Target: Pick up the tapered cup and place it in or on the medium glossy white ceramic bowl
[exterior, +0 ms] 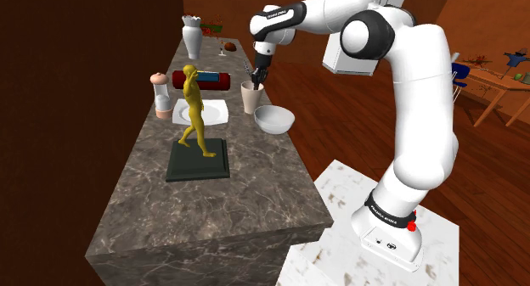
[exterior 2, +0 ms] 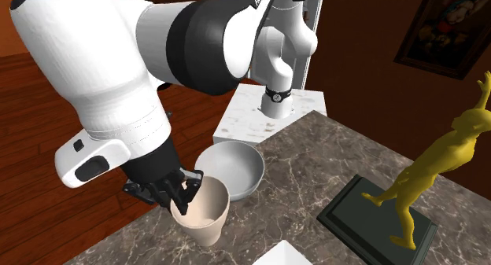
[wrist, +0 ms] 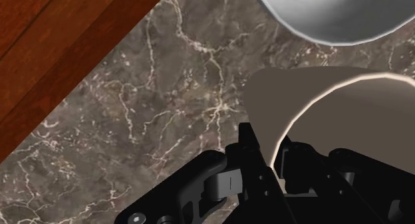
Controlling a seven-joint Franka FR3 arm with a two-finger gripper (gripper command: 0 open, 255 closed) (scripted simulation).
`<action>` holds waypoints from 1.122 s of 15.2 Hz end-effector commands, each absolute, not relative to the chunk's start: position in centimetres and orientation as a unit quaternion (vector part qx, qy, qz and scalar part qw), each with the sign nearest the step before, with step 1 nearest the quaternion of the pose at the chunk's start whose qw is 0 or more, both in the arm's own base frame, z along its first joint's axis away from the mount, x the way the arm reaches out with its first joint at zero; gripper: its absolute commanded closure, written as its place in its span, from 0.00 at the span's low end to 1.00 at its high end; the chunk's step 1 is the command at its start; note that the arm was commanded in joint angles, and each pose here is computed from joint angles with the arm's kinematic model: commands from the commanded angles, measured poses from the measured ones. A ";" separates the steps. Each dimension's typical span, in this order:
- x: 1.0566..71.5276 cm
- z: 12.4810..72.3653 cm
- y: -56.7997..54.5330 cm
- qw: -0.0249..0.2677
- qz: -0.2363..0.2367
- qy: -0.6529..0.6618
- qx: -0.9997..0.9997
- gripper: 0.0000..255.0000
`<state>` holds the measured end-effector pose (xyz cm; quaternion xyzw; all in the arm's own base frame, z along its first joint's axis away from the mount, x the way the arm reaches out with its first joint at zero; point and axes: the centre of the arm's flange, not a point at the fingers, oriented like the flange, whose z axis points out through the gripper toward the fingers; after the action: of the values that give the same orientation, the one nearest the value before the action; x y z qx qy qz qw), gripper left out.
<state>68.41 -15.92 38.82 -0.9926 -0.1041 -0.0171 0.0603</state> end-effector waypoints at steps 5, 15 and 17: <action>68.4 42.0 -16.0 0.060 -0.017 -0.104 -0.993 1.00; 68.4 47.3 -16.0 0.060 -0.017 -0.104 -0.993 1.00; 68.4 48.3 -16.0 0.060 -0.017 -0.104 -0.993 1.00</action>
<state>68.43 -15.99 47.78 -0.9926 -0.1040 -0.0170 0.0603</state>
